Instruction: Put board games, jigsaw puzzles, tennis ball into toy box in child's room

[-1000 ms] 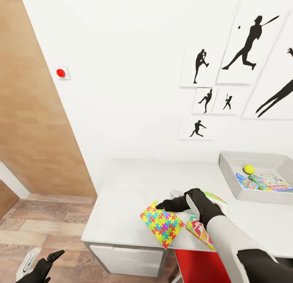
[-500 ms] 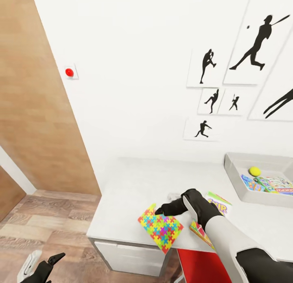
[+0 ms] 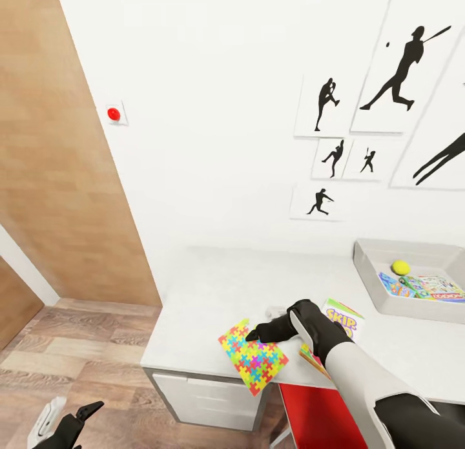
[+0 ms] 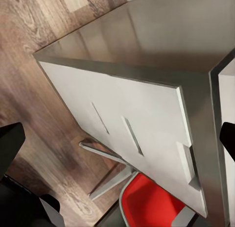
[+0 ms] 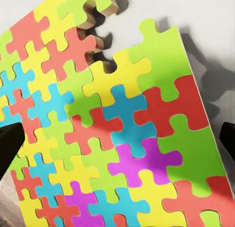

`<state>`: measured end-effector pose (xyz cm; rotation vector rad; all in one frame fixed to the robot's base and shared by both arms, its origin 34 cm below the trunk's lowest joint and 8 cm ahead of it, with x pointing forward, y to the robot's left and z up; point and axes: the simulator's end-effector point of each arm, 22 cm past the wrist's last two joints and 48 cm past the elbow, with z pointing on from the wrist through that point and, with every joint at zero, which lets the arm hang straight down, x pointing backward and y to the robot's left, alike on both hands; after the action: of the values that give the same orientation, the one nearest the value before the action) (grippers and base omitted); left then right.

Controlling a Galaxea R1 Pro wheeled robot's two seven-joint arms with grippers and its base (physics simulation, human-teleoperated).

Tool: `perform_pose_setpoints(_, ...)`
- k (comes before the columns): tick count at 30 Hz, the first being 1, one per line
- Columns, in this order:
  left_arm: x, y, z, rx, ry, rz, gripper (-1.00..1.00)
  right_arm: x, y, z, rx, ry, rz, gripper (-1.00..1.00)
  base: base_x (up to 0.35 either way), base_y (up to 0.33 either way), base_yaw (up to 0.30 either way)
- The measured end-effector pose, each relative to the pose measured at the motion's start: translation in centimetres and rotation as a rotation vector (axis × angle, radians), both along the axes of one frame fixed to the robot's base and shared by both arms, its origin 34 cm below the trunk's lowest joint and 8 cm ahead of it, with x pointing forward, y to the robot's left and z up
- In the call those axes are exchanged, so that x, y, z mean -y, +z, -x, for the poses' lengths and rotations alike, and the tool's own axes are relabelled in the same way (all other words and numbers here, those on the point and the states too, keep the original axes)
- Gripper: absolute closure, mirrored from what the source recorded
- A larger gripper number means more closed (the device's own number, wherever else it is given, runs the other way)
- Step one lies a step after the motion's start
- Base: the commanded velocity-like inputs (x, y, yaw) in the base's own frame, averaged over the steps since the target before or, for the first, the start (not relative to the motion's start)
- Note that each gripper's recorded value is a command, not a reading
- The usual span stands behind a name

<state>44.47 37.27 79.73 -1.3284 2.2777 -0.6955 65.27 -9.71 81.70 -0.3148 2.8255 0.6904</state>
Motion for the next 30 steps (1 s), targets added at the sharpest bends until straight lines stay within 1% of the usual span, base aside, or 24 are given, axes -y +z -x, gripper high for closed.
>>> perform_pose_setpoints(4,0.1,0.0,0.0,0.0,0.0,0.001,-1.0,0.0,0.0,0.0,0.0,0.0,0.0,-1.0,-0.001,0.0,0.016)
perform_pose_setpoints(11,0.0,0.0,0.0,0.0,0.001,0.0,-1.0,0.1,0.0,0.0,0.001,-0.001,0.002,-1.0,0.0,0.0,0.099)
perform_pose_setpoints(17,0.0,0.0,-0.1,0.002,0.002,0.002,-1.0,0.1,0.1,-0.1,0.002,-0.001,0.001,-1.0,-0.116,0.0,0.012)
perform_pose_setpoints(24,0.1,0.0,-0.1,0.003,0.001,0.002,-1.0,0.1,0.1,-0.1,0.002,-0.002,0.001,-1.0,-0.028,0.0,0.001)
perform_pose_setpoints(27,0.2,-0.1,-0.1,0.002,0.001,0.006,-1.0,0.1,0.5,-0.6,0.021,-0.005,0.0,-1.0,-0.004,0.0,0.0)
perform_pose_setpoints(28,0.5,-0.2,-0.1,0.0,0.0,0.011,-1.0,0.2,0.6,-0.9,0.029,-0.006,0.0,-1.0,-0.002,0.0,0.0)
perform_pose_setpoints(30,2.4,-0.8,-0.4,-0.004,-0.015,0.037,-1.0,0.6,1.6,-2.3,0.077,-0.013,-0.002,-1.0,-0.001,0.0,0.0)
